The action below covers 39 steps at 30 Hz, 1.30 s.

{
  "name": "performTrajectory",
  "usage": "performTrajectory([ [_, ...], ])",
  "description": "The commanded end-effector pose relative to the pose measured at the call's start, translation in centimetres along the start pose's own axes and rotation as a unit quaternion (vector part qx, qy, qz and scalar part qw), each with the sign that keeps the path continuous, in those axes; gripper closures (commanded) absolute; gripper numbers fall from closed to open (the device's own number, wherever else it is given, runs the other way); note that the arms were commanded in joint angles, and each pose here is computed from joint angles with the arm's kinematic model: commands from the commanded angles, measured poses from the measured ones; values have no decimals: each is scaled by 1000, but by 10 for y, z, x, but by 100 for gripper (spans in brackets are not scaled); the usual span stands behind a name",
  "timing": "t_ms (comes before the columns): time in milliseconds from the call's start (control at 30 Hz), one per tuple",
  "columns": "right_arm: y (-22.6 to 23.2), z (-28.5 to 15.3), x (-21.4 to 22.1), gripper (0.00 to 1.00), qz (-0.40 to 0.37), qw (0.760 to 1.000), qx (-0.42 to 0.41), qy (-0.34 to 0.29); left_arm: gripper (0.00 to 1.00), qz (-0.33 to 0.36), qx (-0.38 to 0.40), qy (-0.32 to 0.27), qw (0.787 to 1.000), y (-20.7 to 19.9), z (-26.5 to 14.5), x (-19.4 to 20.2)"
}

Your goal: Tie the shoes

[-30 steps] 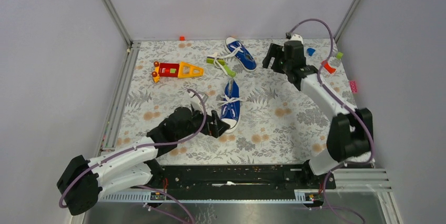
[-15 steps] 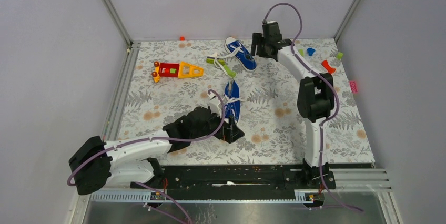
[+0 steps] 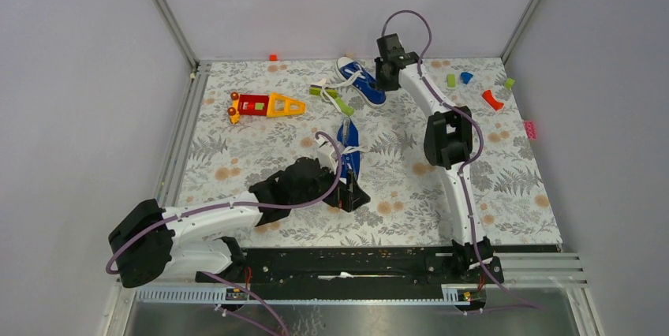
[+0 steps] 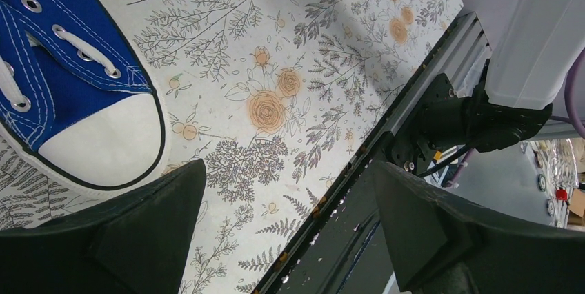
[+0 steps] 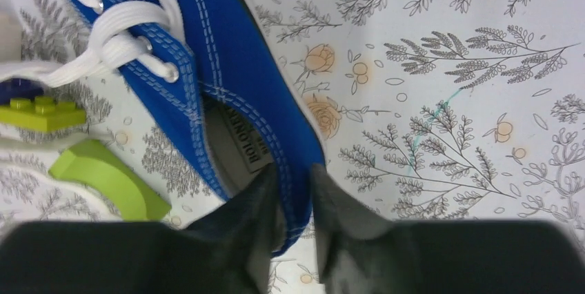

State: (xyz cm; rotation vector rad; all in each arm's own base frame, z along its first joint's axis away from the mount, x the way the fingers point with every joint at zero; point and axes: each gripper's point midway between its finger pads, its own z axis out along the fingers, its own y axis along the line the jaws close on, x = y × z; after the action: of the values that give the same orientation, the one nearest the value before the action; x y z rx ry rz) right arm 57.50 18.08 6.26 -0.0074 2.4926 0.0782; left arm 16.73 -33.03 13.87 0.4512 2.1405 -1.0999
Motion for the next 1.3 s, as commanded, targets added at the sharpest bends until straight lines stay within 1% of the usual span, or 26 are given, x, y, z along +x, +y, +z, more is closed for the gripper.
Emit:
performTrajectory([
  [0,-1,-21,8,78,-26,999,1,34,2,2,27,-26,999,-21,-1,-22],
  [33,2,-28,7,86,-26,999,-7,34,2,2,28,-26,999,-22,-1,-23],
  [100,8,-46,3,98,-28,999,-28,32,2,1,27,-25,999,-21,-1,-22],
  [133,9,-58,1,100,-29,999,-34,29,2,1,27,-24,999,-21,-1,-22],
  [200,4,-86,-2,100,-30,999,-33,23,2,0,26,-22,999,-21,-1,-21],
  [233,-1,-108,-8,100,-29,999,-29,8,2,-1,24,-21,999,-20,-1,-21],
  [267,-5,-121,-7,100,-27,999,-25,3,2,-2,22,-16,1000,-19,0,-19],
  [333,-17,-141,8,100,-25,1000,-13,1,2,-3,16,2,1000,-18,6,-14],
  [467,-47,-182,35,100,19,999,31,-39,2,0,30,34,999,-30,19,-8],
  [500,-58,-200,39,100,36,996,44,-65,2,1,35,39,999,-34,24,-8],
  [633,-95,-233,76,100,112,981,96,-124,2,-1,49,67,997,-46,52,-4],
  [700,-113,-252,89,100,128,972,118,-156,2,-9,41,85,996,-44,72,0],
  [800,-143,-284,106,100,152,954,162,-201,2,-16,12,95,995,-36,99,-2],
  [900,-164,-316,114,100,163,937,183,-247,2,-29,-44,93,994,-18,121,-9],
  [967,-175,-335,119,100,165,930,195,-266,2,-46,-84,94,991,3,129,-11],
  [1033,-182,-350,123,100,168,924,205,-274,2,-67,-107,94,988,24,135,-19],
  [1133,-182,-368,126,100,182,920,186,-293,2,-94,-155,93,979,69,139,-32],
  [1267,-171,-386,122,100,190,920,135,-315,2,-113,-232,105,960,130,135,-47],
])
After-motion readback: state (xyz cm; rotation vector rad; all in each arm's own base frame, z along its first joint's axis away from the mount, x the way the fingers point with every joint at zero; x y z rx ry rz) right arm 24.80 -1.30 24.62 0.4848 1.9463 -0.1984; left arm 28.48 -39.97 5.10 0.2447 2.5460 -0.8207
